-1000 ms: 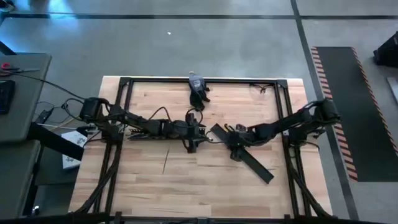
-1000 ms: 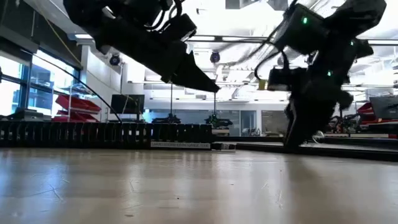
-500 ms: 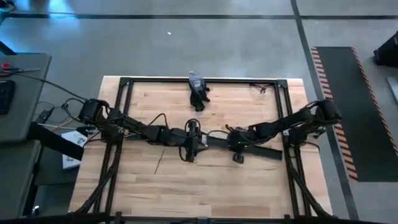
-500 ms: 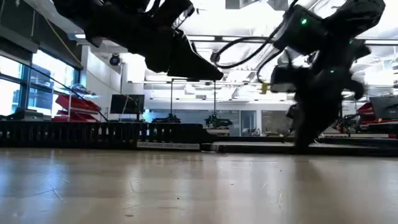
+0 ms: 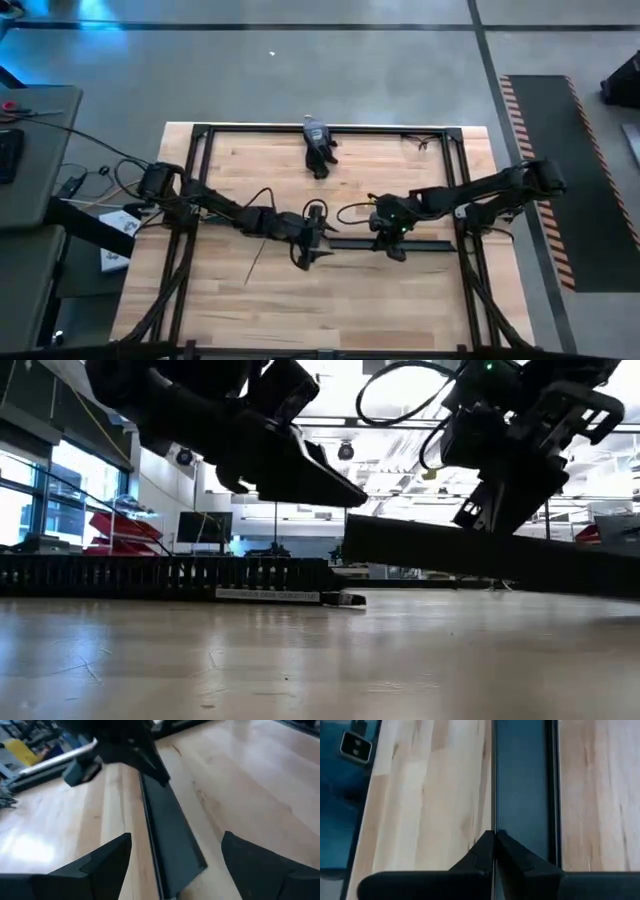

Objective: Ziptie cables
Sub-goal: Close the black cable duct

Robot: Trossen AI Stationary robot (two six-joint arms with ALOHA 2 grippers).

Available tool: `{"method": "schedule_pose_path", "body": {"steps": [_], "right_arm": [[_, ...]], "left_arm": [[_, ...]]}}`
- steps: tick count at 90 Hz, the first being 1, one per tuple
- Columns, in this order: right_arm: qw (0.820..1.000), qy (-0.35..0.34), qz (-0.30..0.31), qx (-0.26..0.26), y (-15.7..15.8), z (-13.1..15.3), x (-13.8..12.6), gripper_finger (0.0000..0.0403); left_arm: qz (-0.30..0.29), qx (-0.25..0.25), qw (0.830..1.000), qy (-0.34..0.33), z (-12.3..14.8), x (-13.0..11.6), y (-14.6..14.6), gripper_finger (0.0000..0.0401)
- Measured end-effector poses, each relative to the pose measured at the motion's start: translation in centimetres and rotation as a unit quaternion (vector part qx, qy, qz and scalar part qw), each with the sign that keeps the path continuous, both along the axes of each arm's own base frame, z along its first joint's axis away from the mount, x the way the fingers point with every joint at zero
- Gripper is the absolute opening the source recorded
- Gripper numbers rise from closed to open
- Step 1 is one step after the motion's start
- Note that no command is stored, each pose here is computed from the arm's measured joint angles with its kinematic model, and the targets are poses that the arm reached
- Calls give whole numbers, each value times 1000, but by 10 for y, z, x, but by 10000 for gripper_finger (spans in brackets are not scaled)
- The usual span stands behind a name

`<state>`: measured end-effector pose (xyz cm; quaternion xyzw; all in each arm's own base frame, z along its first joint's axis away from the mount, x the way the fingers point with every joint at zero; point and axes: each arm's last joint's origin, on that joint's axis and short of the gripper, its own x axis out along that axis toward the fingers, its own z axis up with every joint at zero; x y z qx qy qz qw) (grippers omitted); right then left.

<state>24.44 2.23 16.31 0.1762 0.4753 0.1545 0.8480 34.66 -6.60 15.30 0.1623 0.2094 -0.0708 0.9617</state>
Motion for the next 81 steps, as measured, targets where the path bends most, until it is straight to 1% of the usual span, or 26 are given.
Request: {"method": "schedule_pose_path", "body": {"steps": [8, 20, 29, 40, 45, 51, 67, 81], "right_arm": [[1000, -5, -3, -1, -2, 1, 1, 0], [1000, -7, -3, 4, -4, 1, 1, 0], [1000, -8, -6, 4, -6, 1, 1, 0], [1000, -10, -4, 4, -6, 1, 1, 0], [1000, -11, -4, 4, -6, 1, 2, 0], [1000, -11, -4, 4, -6, 2, 2, 0], [1000, -14, -6, 5, -6, 2, 2, 0], [1000, -15, -7, 3, -6, 2, 2, 0]], "left_arm": [[21, 19, 999, 15, -3, -2, -2, 289], [27, 19, 999, 22, -6, -2, -1, 286], [39, 15, 999, 22, -8, -1, -1, 270], [42, -10, 999, 31, -14, 0, 0, 230], [44, -12, 998, 42, -20, 0, 0, 212], [48, -10, 998, 41, -23, 1, -1, 191], [64, -22, 997, 25, -21, 2, -2, 137], [60, -51, 996, 29, -22, 2, -3, 82]]}}
